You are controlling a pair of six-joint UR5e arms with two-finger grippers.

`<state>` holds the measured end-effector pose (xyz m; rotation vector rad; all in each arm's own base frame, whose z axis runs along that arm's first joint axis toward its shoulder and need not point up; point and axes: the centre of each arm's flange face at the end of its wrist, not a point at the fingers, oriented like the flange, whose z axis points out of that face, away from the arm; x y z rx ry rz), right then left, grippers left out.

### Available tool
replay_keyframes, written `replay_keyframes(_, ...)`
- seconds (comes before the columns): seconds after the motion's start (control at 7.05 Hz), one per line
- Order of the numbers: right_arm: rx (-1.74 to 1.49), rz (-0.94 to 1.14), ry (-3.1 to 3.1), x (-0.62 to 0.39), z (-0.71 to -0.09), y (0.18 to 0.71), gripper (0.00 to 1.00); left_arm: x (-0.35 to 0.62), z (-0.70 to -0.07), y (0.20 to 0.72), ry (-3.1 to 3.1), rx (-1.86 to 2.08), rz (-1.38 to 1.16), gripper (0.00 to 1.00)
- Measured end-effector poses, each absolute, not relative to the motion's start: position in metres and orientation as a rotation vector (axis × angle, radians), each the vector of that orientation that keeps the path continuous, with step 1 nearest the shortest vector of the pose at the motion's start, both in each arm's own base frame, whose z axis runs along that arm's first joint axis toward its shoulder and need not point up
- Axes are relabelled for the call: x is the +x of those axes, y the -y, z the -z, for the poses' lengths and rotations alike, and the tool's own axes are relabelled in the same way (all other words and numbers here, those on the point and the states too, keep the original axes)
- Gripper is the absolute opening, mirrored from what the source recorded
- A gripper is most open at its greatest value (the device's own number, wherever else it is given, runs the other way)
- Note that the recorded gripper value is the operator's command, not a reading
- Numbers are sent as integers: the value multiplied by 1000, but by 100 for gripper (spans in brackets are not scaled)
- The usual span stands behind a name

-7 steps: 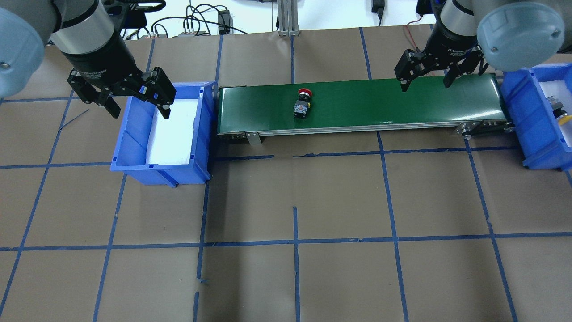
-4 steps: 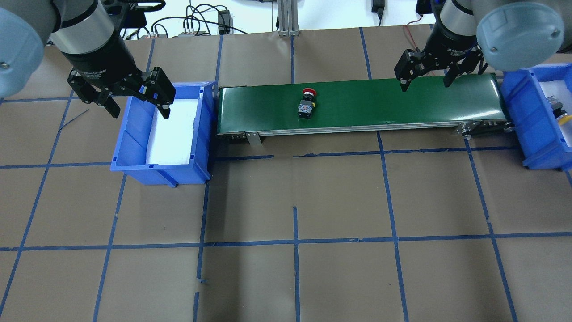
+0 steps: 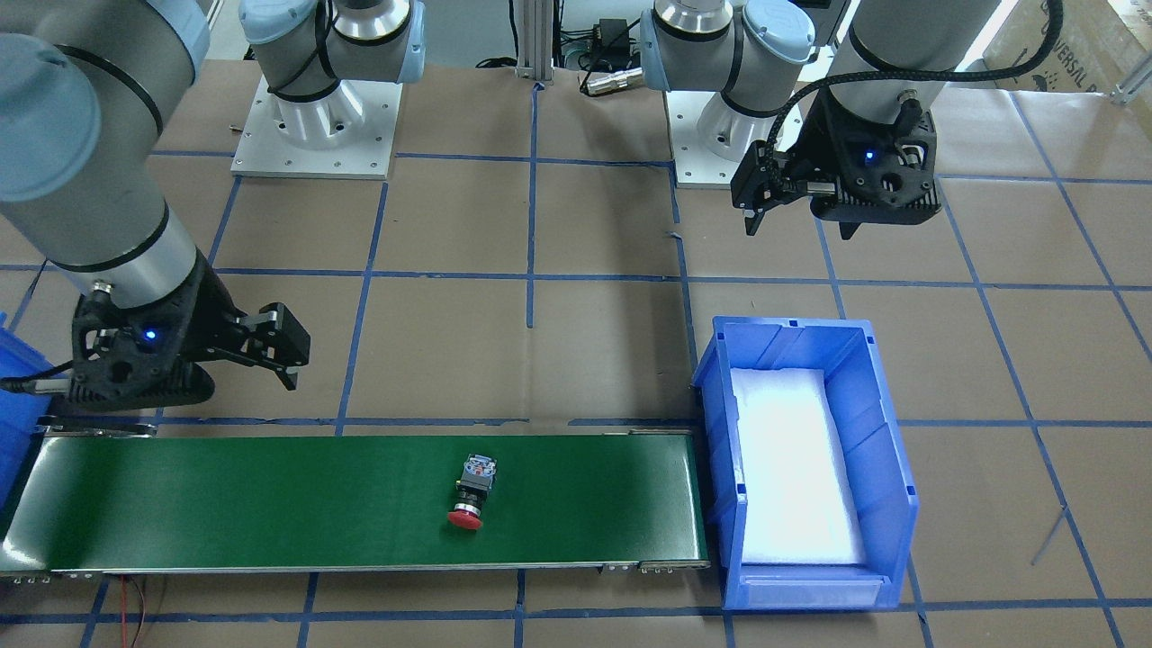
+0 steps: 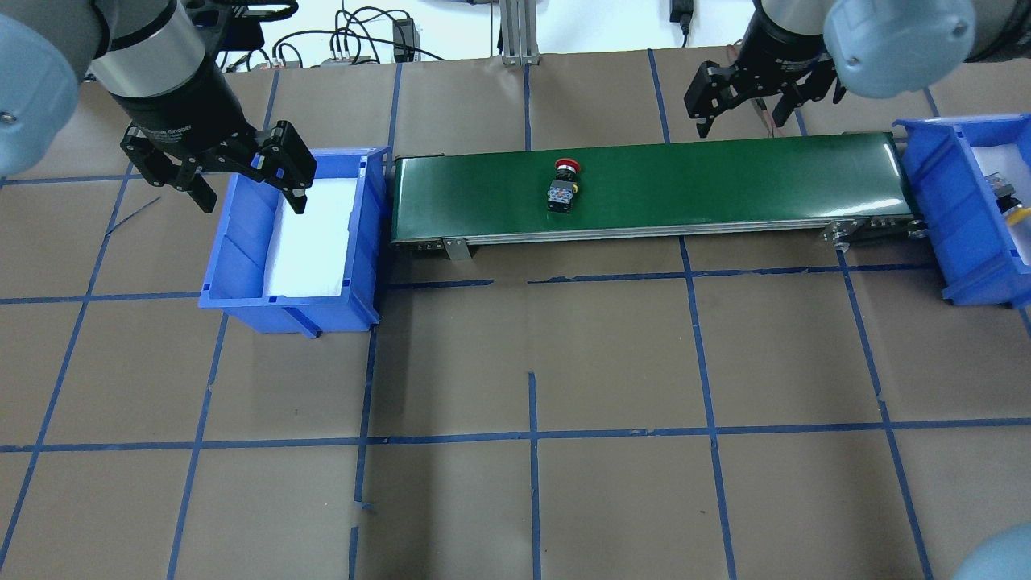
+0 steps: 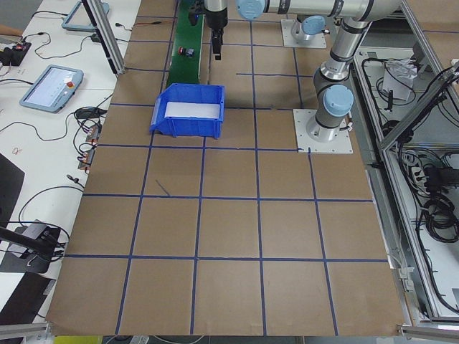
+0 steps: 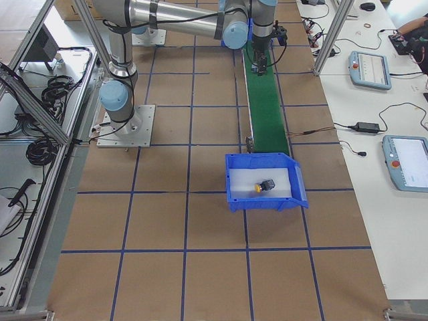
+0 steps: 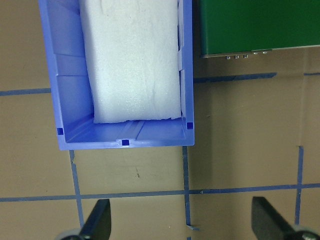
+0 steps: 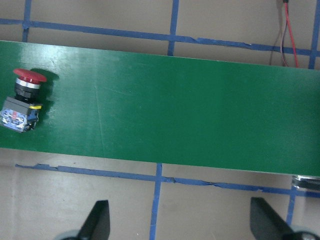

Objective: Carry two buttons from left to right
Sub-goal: 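Lower the right gripper and grasp the red button on the belt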

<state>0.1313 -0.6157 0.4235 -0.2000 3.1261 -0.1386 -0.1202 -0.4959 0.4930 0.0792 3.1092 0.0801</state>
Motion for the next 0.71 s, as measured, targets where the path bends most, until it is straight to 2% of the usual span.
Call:
replay_keyframes(0.28, -163, 165, -3110, 180, -411, 638, 100, -120, -493, 496, -3109, 79, -81, 100)
replay_keyframes(0.71, 44, 110, -3101, 219, -356, 655, 100, -120, -492, 496, -3108, 78, -82, 100)
